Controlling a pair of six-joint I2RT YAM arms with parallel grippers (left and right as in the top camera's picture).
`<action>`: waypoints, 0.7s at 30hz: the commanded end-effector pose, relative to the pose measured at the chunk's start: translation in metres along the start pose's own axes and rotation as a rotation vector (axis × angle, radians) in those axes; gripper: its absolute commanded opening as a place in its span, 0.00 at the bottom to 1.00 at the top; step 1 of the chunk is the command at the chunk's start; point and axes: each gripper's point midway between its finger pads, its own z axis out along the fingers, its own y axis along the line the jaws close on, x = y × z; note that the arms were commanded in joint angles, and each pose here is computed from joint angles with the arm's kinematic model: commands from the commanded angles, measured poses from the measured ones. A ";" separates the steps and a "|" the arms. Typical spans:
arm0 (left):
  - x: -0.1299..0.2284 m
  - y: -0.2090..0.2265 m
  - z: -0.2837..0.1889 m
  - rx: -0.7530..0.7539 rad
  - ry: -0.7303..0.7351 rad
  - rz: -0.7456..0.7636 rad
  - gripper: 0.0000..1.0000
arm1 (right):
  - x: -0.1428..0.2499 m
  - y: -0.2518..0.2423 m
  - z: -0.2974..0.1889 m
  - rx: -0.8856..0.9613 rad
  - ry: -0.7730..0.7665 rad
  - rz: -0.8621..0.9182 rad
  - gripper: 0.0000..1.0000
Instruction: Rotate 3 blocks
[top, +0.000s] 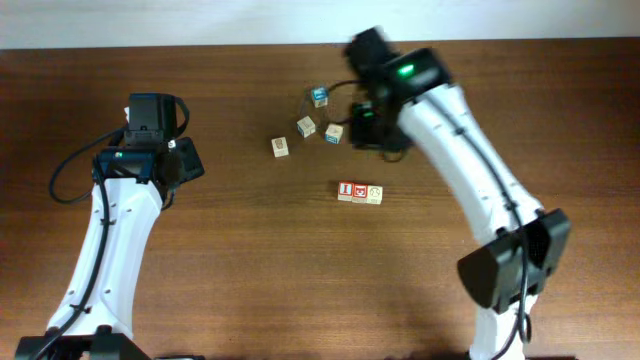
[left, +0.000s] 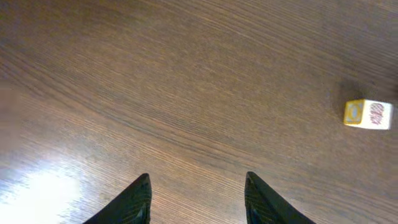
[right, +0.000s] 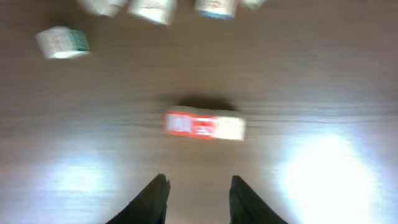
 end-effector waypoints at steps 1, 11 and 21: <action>0.000 -0.023 -0.008 0.080 0.001 0.018 0.46 | 0.011 -0.037 0.029 -0.055 0.156 -0.007 0.28; 0.027 -0.076 -0.002 0.142 0.055 0.153 0.48 | 0.044 -0.086 0.150 -0.076 0.213 -0.085 0.06; 0.027 -0.077 -0.001 0.148 0.057 0.153 0.51 | 0.037 -0.042 0.171 -0.318 0.131 -0.036 0.04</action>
